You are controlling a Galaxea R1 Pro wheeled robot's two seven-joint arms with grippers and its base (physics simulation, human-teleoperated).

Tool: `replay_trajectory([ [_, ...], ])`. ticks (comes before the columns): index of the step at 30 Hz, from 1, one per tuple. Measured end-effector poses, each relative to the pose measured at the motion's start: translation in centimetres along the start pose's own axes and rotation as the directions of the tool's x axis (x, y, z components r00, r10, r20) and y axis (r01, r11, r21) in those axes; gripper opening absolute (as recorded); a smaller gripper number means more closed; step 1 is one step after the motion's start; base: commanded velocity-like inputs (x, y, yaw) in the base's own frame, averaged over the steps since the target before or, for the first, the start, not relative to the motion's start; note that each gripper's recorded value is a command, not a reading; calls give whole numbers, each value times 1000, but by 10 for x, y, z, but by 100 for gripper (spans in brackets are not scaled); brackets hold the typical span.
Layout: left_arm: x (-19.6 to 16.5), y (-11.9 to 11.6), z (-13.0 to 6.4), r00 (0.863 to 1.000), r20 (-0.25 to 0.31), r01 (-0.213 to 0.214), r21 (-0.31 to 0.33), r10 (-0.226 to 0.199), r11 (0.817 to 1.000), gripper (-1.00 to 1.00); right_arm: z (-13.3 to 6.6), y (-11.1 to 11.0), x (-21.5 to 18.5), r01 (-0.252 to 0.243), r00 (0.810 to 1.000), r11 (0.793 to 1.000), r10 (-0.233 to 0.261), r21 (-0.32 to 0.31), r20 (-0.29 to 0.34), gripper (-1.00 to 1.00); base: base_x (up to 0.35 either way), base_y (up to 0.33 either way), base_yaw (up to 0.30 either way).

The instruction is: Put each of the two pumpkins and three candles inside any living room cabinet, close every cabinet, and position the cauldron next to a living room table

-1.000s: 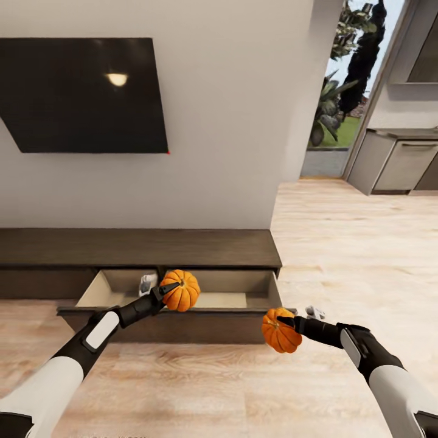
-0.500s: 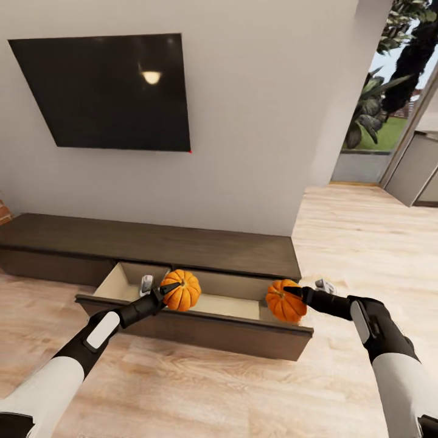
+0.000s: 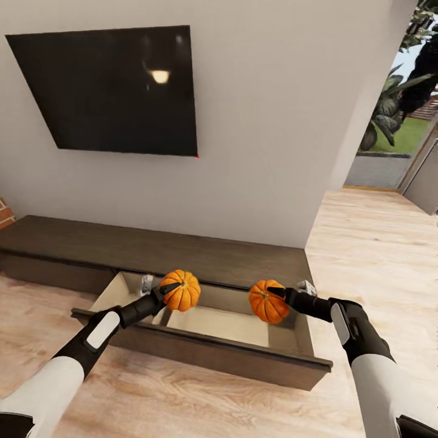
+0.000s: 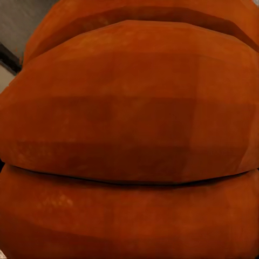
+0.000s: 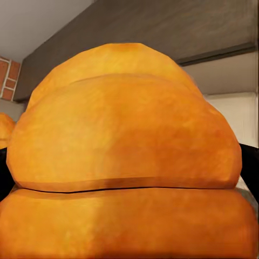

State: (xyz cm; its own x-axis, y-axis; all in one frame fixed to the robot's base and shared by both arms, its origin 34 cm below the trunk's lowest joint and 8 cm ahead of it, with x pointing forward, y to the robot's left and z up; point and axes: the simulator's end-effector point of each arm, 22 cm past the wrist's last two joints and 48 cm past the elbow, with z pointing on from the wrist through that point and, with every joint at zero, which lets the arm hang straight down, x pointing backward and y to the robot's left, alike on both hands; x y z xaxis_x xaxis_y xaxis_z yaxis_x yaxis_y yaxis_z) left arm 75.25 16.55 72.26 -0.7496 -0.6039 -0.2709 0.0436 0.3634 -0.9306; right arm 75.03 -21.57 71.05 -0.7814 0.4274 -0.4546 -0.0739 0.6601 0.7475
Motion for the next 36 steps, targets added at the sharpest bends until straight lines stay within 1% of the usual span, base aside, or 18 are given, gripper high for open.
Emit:
replay_trajectory([
  [9,-1,-4,-1,1000,1,-9,2,9,1000,-100,-2,2,1,0,1000,1000,0,-2,0,-100,332,0,-234],
  [13,0,-7,1,1000,1,-3,9,3,1000,-100,-1,2,4,-13,1000,1000,13,-8,-4,-100,79,0,-52],
  [15,6,9,-6,1000,-12,-14,-29,14,999,-100,-1,-12,17,2,999,999,-1,33,-36,-100,0,0,0],
  [16,9,15,-10,1000,-18,-9,-38,8,999,-100,-1,-14,24,-6,999,999,8,34,-50,-100,0,0,0],
  [18,10,23,-17,1000,-17,1,-48,-1,999,-100,-2,-12,25,-19,998,1000,20,22,-51,-100,0,0,0],
  [19,13,29,-21,1000,-24,7,-59,-9,998,-100,-3,-16,31,-25,998,999,27,29,-65,-100,0,0,0],
  [23,31,56,-37,998,-66,15,-117,-23,993,-100,-4,-35,55,-5,995,997,13,72,-104,-100,75,0,0],
  [27,52,80,-49,994,-103,27,-170,-44,985,-100,-1,-35,56,0,996,998,6,67,-92,-100,274,0,0],
  [29,52,81,-49,994,-102,31,-170,-48,985,-100,-1,-35,56,9,996,998,-3,67,-86,-100,320,0,0],
  [32,52,80,-49,994,-98,35,-167,-52,985,-100,0,-35,57,10,996,998,-4,69,-88,-100,279,0,0],
  [36,49,78,-49,994,-86,49,-157,-64,986,-100,0,-35,59,4,996,998,2,67,-89,-100,65,0,0],
])
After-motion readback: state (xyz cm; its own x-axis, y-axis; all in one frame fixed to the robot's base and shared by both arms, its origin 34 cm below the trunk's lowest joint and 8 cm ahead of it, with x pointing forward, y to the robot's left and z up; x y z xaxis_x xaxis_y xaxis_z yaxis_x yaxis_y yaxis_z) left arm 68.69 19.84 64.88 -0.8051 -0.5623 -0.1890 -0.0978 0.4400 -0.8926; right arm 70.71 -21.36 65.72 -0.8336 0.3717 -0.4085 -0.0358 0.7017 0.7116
